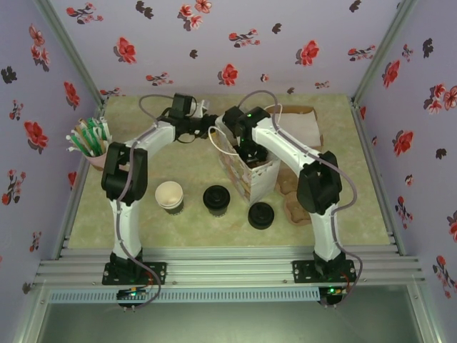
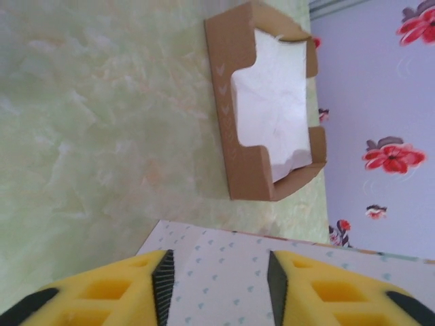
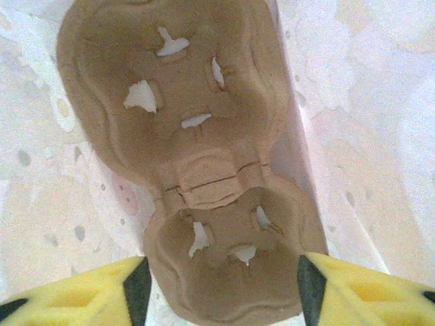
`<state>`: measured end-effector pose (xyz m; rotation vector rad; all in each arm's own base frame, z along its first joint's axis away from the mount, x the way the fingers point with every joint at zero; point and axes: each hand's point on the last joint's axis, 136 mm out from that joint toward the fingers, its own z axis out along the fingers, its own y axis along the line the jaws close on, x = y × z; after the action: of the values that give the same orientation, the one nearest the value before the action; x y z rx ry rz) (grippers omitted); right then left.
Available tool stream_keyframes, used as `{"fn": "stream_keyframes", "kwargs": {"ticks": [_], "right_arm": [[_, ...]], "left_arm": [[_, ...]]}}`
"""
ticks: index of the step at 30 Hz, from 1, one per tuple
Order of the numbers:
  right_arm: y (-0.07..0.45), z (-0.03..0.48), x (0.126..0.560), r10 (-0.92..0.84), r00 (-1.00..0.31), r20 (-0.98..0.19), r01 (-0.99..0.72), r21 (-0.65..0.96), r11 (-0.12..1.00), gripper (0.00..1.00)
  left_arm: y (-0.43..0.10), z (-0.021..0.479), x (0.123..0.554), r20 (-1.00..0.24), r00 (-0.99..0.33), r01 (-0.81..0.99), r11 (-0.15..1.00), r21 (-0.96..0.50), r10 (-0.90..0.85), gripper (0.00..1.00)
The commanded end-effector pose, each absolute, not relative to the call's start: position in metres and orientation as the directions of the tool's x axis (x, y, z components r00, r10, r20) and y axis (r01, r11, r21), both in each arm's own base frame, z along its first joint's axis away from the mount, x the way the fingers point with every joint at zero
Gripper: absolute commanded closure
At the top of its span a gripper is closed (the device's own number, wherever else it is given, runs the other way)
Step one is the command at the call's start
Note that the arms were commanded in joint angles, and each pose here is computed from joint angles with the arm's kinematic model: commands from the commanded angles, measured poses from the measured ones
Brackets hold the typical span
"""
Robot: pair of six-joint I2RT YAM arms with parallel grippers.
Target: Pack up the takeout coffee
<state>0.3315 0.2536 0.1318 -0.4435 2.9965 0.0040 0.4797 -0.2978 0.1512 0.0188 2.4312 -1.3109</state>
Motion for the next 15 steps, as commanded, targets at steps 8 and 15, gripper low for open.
{"fn": "stream_keyframes", "kwargs": {"ticks": [8,15], "right_arm": [[0.248,0.203,0.325,-0.265,-0.924,-0.277,-0.282,0.026,0.959,0.23],[0.249,0.25,0.322,-0.248,-0.885,-0.394,-0.293,0.059,0.954,0.16]], "left_arm": [[-0.274,0.212,0.479,-0.397,-0.873,0.213,0.511,-0.833,-0.283,0.41],[-0.253,0.24,0.471,-0.429,-0.839,0.215,0.52,-0.827,-0.335,0.32]]}}
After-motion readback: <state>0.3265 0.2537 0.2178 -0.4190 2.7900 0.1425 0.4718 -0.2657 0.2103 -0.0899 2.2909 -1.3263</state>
